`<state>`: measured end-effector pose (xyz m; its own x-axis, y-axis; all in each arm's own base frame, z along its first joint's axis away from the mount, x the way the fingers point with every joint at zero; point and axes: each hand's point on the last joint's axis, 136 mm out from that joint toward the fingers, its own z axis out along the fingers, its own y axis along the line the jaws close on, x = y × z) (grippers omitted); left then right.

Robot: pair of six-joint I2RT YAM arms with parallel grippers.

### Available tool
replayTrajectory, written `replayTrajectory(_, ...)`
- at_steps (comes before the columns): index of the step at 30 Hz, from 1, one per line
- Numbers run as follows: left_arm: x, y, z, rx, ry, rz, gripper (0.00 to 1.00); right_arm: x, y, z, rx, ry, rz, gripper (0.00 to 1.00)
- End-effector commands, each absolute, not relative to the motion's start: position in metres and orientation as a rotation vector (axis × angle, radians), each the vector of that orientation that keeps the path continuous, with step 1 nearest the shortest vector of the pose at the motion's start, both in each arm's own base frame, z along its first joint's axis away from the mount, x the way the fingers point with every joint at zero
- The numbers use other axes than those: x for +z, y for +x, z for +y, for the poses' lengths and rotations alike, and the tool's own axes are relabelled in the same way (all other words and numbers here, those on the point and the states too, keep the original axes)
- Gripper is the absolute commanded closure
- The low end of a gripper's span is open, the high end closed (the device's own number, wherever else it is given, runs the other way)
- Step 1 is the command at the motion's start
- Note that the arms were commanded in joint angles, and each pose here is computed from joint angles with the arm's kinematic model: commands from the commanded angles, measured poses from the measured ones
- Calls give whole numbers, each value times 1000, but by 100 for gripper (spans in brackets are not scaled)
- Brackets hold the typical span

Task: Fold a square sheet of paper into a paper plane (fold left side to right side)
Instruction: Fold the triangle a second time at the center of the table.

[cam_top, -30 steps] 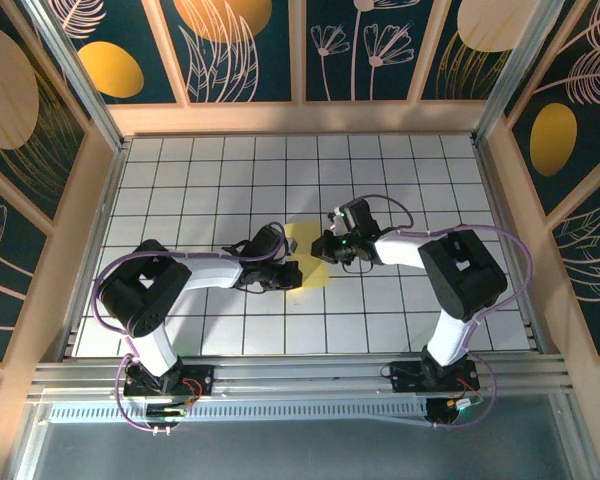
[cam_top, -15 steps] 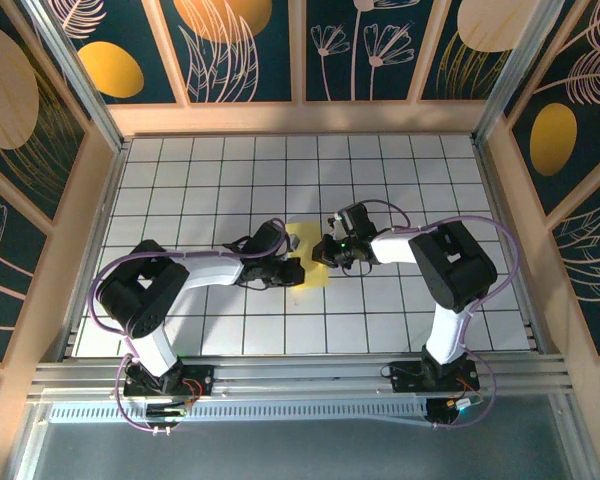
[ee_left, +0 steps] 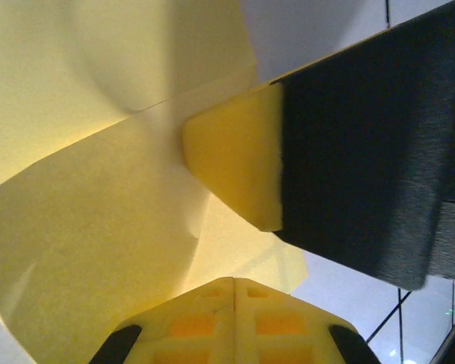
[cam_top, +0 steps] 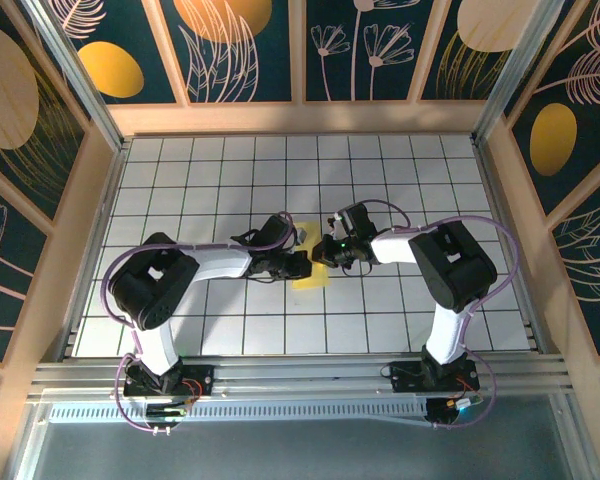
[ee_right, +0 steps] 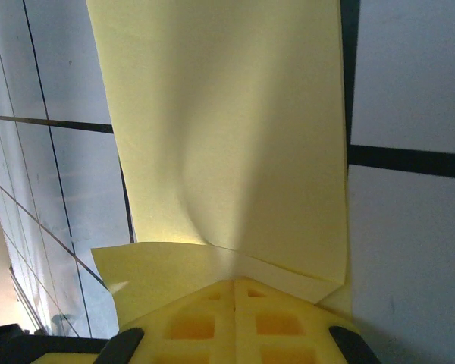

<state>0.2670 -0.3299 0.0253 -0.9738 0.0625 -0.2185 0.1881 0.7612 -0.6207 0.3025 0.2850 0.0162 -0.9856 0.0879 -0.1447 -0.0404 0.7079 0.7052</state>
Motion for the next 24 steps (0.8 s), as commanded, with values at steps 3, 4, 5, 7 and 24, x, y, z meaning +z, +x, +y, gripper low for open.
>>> replayTrajectory(3, 14, 266, -327, -964, 206, 2811, 100, -24, 282, 263, 985, 94, 2886, 100)
replayTrajectory(4, 13, 265, -326, -960, 209, 2817, 100, -25, 282, 262, 981, 94, 2890, 100)
replayTrajectory(5, 11, 264, -325, -960, 209, 2821, 100, -25, 282, 262, 977, 93, 2890, 100)
replayTrajectory(7, 10, 262, -323, -954, 213, 2828, 100, -26, 282, 261, 968, 93, 2894, 100)
replayTrajectory(24, 0, 244, -305, -904, 231, 2872, 100, -33, 282, 255, 909, 90, 2925, 100)
